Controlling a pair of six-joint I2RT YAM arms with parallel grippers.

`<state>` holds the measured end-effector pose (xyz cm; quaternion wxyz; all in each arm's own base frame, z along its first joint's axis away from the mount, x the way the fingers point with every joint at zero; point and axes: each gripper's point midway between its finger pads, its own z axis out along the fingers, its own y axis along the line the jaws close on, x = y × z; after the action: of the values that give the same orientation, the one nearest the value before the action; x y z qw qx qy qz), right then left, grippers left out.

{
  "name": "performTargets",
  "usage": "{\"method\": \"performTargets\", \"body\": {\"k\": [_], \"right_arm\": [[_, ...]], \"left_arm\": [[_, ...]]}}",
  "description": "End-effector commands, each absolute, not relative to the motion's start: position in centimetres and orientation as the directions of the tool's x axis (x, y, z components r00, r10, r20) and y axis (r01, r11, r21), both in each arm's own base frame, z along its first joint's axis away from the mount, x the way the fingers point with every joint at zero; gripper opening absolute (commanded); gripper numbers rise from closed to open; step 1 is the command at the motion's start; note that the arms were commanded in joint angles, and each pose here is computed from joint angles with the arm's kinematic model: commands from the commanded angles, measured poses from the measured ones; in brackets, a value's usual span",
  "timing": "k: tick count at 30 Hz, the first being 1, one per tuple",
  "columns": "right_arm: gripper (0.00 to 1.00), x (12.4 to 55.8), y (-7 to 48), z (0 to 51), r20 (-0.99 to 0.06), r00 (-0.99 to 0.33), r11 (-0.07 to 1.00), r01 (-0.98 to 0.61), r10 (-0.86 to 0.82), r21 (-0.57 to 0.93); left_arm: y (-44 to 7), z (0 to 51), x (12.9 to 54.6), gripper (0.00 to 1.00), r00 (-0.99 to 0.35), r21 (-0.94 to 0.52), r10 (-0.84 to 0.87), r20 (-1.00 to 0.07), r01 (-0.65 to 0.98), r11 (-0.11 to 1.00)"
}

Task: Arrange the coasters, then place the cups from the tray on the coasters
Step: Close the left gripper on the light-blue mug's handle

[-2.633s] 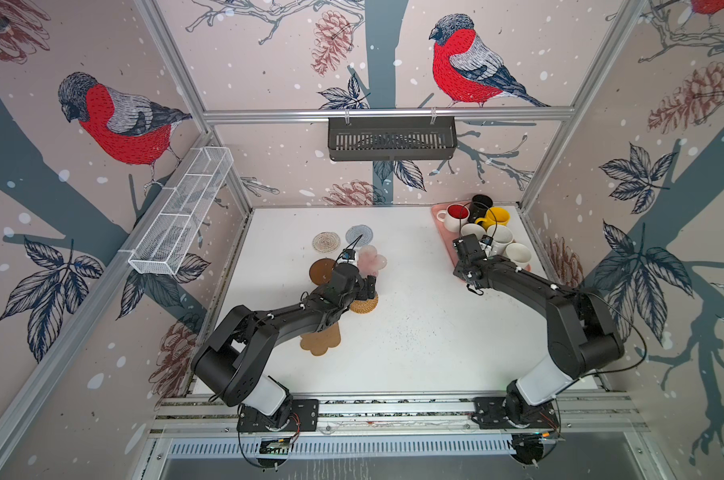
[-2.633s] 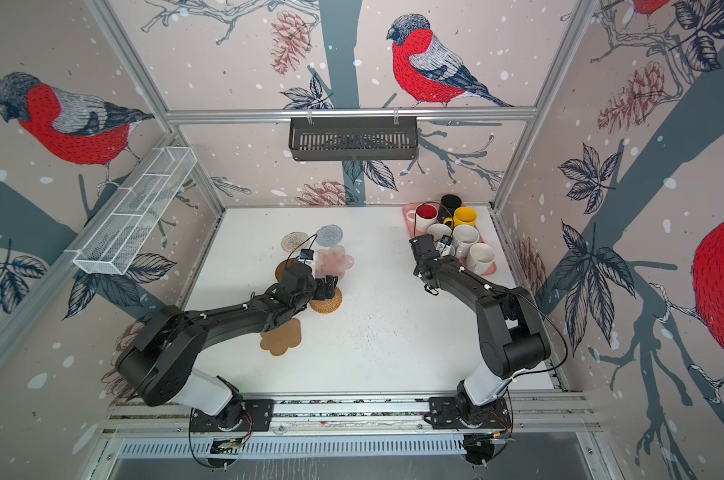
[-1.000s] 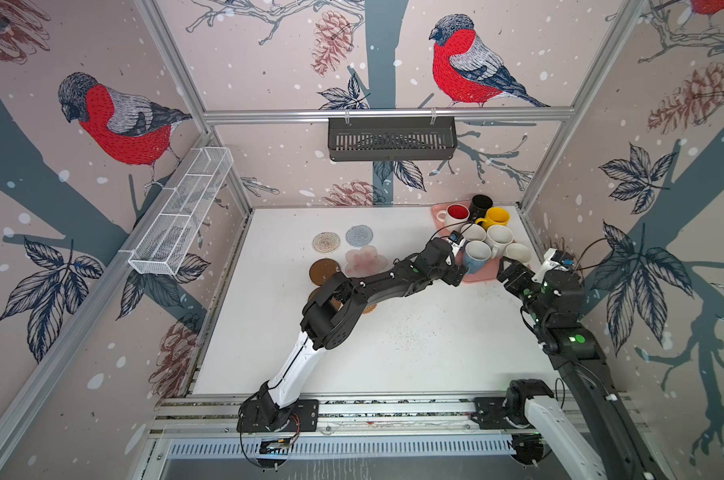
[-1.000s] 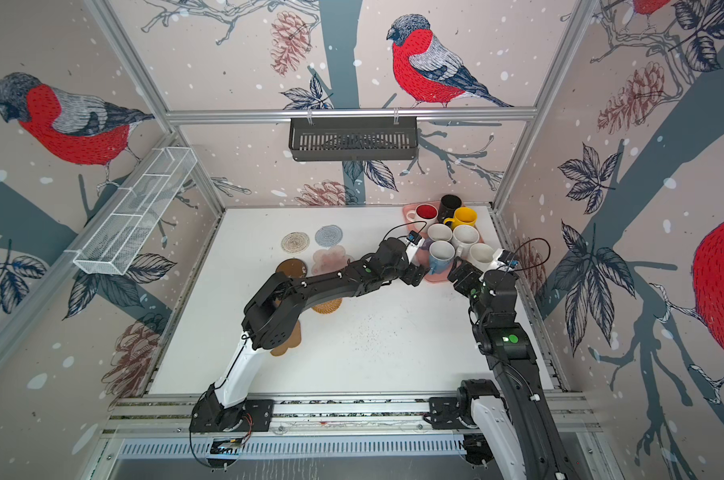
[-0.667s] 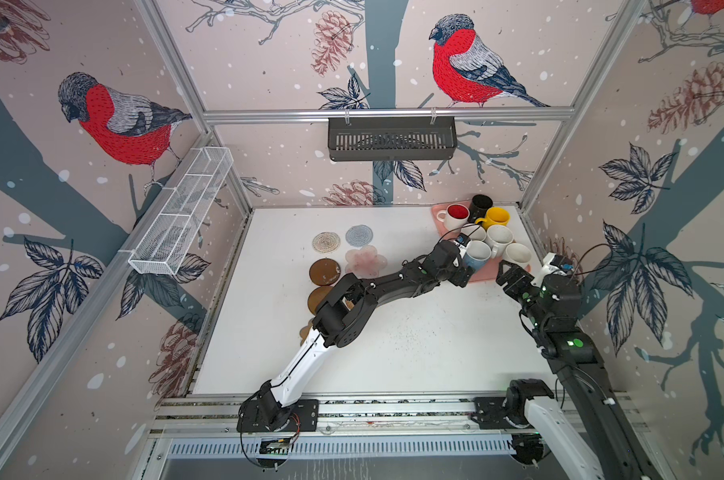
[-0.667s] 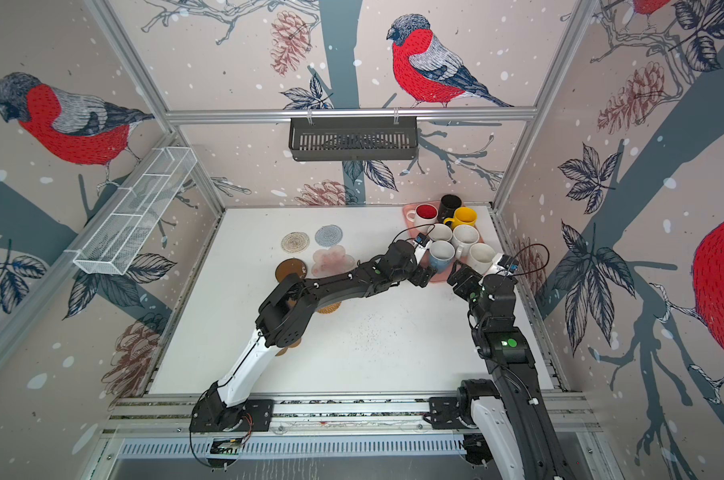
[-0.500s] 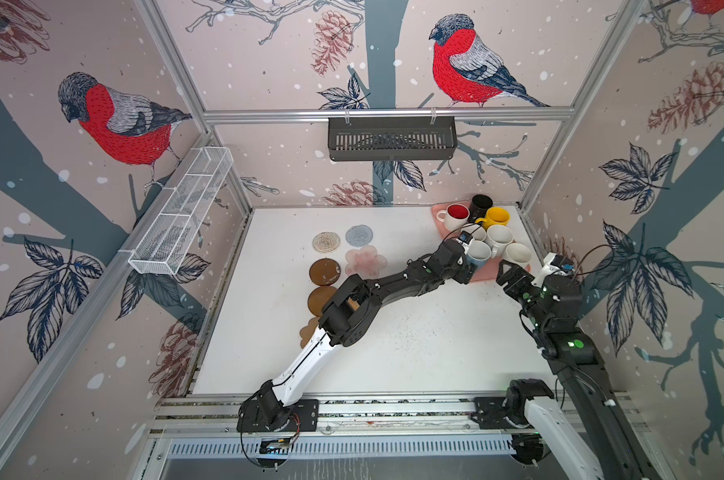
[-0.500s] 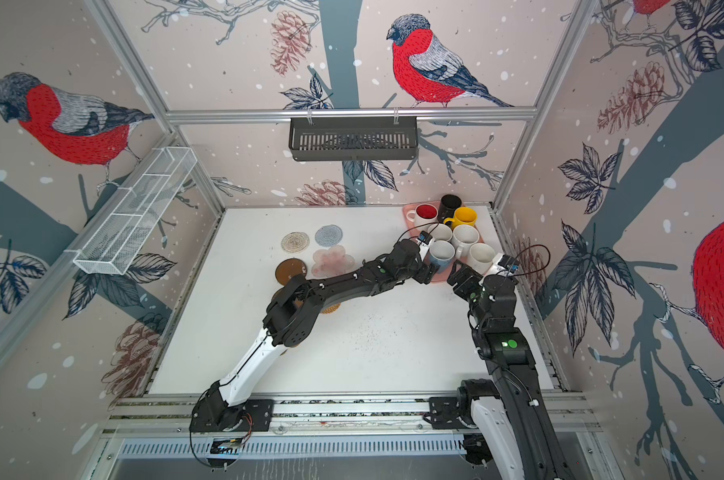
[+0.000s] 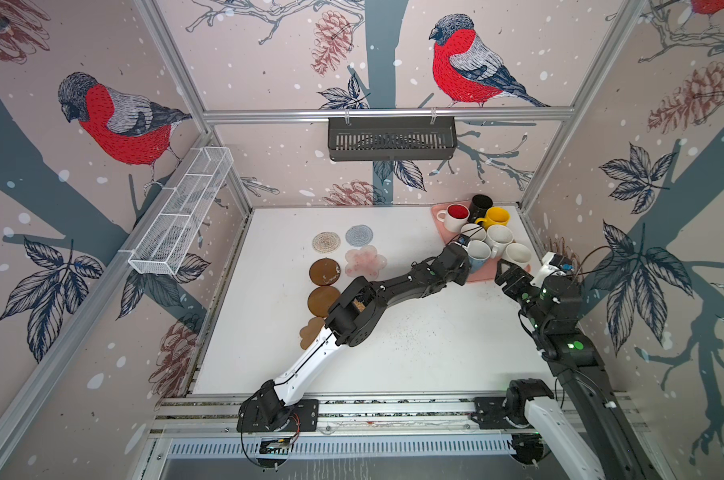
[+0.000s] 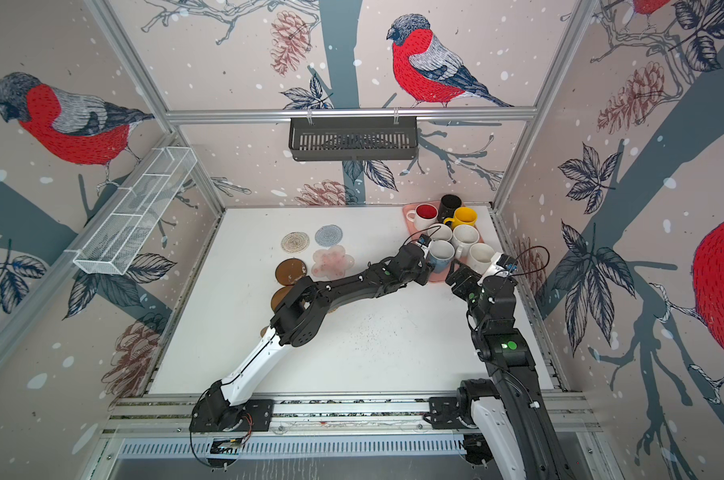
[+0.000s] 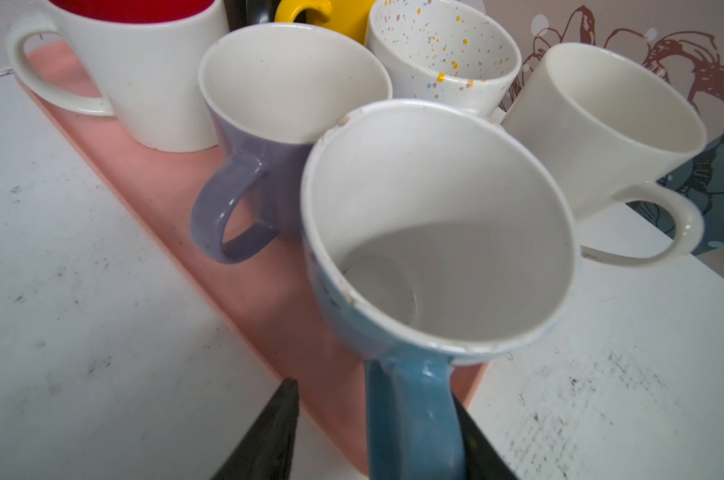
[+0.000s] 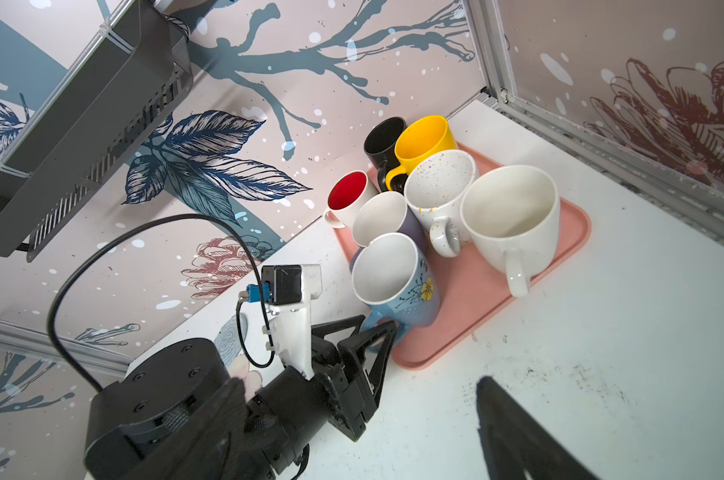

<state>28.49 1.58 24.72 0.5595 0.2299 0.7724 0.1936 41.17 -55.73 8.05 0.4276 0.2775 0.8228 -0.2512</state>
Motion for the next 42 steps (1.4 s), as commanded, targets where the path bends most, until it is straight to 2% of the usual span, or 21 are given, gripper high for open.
{"method": "performTargets", "body": {"k": [1,10,15,18,28,31,42], "right_arm": [[0.86,28.7,1.6,25.4,-0.783,-0.242,0.818,0.12,0.573,0.562],[0.86,28.8,1.8,25.4,-0.782,-0.242,0.818,0.112,0.574,0.565],[0.87,28.6,1.7,25.3,-0.785,-0.239,0.819,0.115,0.572,0.562],[0.87,28.6,1.7,25.3,-0.786,-0.236,0.82,0.113,0.571,0.562],[0.87,28.6,1.7,25.2,-0.784,-0.236,0.817,0.112,0.574,0.565],[0.87,28.7,1.7,25.0,-0.784,-0.238,0.818,0.113,0.574,0.564],[0.87,28.6,1.7,25.3,-0.782,-0.227,0.813,0.108,0.581,0.573]], "left_arm": [[-55.5,8.0,41.3,0.46,-0.486,-0.172,0.241,-0.84,0.659,0.732],[-55.4,8.3,41.1,0.29,-0.476,-0.153,0.26,-0.84,0.668,0.728],[-55.5,8.6,40.9,0.23,-0.475,-0.156,0.259,-0.841,0.672,0.724],[-55.5,9.0,40.9,0.14,-0.471,-0.158,0.253,-0.845,0.671,0.724],[-55.6,9.4,40.7,0.1,-0.453,-0.151,0.261,-0.852,0.69,0.708],[-55.6,9.9,40.8,0.0,-0.446,-0.145,0.259,-0.857,0.69,0.709],[-55.8,12.8,40.5,0.0,-0.409,-0.14,0.241,-0.88,0.709,0.692]]}}
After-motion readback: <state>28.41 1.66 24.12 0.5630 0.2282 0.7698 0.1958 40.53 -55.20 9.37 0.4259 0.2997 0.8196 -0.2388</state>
